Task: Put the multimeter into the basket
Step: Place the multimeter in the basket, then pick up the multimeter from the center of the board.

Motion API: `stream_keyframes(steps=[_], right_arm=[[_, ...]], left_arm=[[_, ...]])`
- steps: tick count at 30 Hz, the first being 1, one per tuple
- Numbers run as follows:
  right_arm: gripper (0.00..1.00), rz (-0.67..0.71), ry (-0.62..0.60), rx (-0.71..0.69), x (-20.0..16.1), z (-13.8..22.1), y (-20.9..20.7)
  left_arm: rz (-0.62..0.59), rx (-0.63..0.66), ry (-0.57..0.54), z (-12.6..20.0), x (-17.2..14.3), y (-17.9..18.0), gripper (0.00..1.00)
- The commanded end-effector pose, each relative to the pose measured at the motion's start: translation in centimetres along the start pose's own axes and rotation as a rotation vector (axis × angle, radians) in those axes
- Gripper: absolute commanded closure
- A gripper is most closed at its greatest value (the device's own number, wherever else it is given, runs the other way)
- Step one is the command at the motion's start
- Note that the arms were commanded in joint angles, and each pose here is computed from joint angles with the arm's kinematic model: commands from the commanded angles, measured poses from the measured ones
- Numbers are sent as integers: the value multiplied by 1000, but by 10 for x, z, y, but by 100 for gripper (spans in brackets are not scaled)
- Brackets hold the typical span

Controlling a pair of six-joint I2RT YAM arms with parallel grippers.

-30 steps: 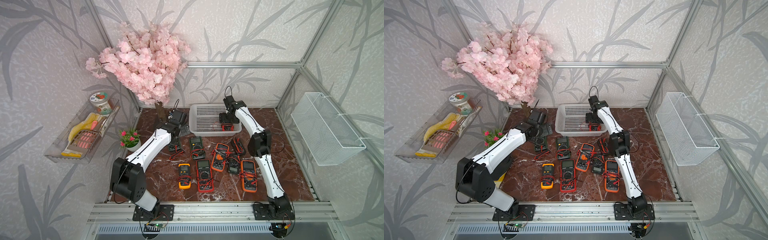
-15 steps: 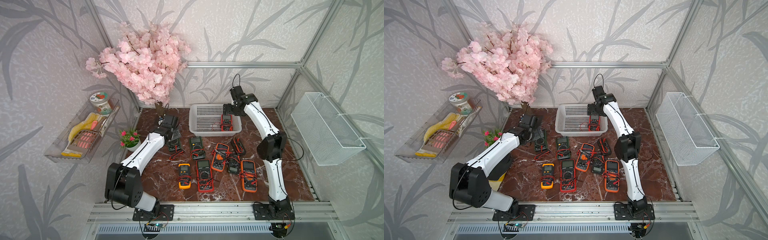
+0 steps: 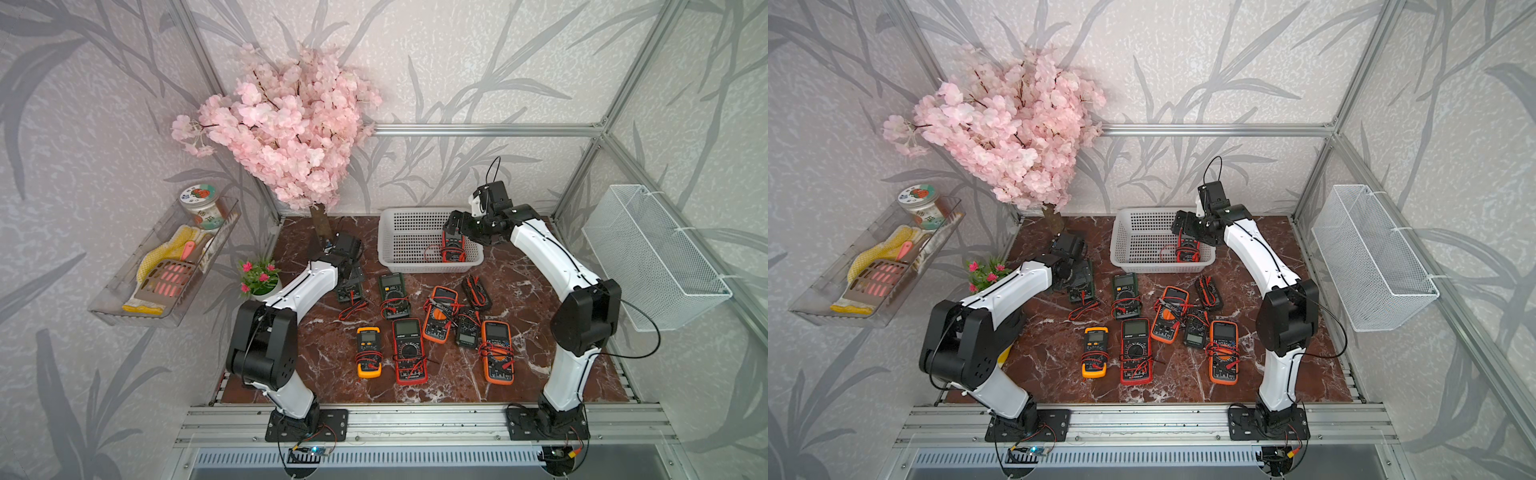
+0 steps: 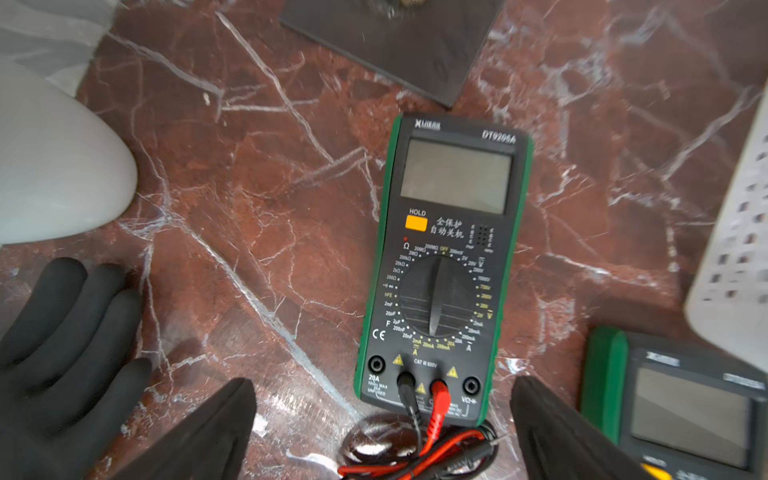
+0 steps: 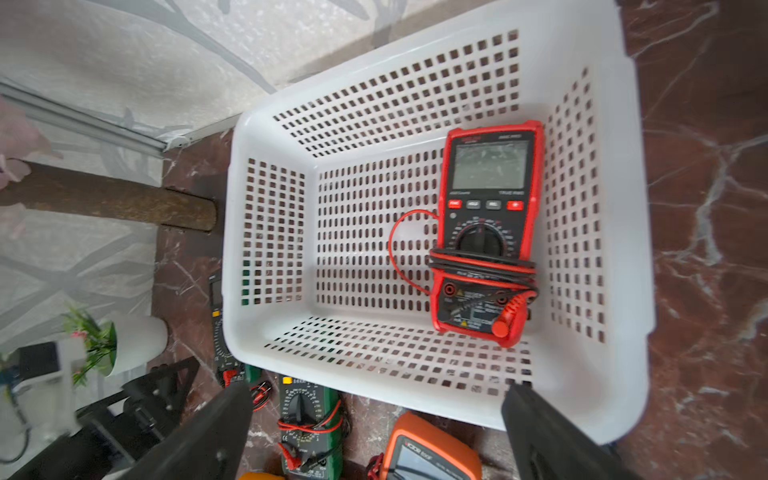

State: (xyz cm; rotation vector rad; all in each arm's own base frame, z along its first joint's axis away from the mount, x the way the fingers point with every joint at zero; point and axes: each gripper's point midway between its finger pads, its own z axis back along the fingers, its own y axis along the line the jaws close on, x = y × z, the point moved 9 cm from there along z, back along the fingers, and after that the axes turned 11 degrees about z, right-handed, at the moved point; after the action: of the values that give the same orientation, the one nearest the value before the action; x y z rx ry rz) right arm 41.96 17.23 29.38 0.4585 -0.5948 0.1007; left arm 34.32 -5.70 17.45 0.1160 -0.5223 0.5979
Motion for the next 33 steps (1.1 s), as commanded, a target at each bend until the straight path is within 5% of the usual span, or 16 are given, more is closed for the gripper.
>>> stream_keyframes(steps=[1, 14, 33], right_arm=[[1, 124, 4, 73, -15, 15, 38], [1, 437, 192, -47, -107, -2, 84], [1, 447, 207, -67, -116, -4, 89]], left_arm=[[-30, -6, -5, -4, 9, -3, 0], [-102, -103, 107, -32, 6, -14, 0], [-101, -57, 201, -74, 2, -16, 0]])
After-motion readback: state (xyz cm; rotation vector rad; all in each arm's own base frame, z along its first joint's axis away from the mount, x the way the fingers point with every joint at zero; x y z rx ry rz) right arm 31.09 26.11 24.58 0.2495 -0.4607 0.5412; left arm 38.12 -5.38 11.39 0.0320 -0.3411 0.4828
